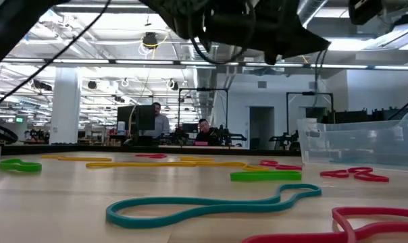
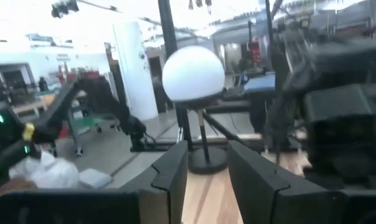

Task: Pick and place items into bin
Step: Put the blue rubber band into the transparent bin

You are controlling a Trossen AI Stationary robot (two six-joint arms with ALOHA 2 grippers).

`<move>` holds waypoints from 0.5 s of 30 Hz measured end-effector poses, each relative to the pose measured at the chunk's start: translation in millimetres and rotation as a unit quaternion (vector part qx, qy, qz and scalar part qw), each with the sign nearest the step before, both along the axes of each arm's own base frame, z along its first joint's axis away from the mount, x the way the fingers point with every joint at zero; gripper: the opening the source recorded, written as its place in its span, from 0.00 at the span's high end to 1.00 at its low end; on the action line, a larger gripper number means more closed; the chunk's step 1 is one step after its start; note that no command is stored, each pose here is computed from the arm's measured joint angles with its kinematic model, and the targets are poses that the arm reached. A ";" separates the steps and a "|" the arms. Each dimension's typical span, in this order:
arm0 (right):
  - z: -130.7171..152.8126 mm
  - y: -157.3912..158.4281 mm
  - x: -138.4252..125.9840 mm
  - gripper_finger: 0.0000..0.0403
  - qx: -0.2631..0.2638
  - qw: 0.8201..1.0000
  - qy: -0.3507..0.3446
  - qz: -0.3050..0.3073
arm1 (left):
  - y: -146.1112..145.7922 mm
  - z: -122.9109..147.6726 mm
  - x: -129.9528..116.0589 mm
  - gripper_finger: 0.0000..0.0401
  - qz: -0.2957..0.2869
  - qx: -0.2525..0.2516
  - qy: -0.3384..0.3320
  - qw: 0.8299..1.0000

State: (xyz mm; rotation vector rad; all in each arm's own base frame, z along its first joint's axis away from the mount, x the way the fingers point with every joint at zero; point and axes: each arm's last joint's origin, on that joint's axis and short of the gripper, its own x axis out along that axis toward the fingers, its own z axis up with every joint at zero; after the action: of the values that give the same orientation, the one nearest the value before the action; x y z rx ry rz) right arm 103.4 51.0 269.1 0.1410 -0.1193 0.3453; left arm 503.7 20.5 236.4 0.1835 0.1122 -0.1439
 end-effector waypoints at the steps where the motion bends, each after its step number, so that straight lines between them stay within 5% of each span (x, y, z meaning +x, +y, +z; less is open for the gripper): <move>1: 2.4 -0.2 -0.2 0.73 0.006 1.000 -0.011 0.000 | 1.3 -2.8 2.8 1.00 -0.004 0.000 -0.019 1.000; 8: 8.5 -1.0 -1.4 0.73 0.021 0.999 -0.040 -0.001 | 5.1 3.9 20.5 1.00 -0.023 -0.006 -0.054 0.998; 15: 7.7 -1.7 -0.8 0.73 0.019 0.999 -0.036 -0.005 | 10.0 -44.3 41.0 1.00 0.007 -0.031 0.010 0.999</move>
State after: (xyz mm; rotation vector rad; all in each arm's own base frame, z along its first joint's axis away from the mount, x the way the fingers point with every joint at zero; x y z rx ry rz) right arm 102.7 49.4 276.8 0.1662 -0.1970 0.3380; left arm 544.7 30.5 192.1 0.1192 0.1295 -0.1362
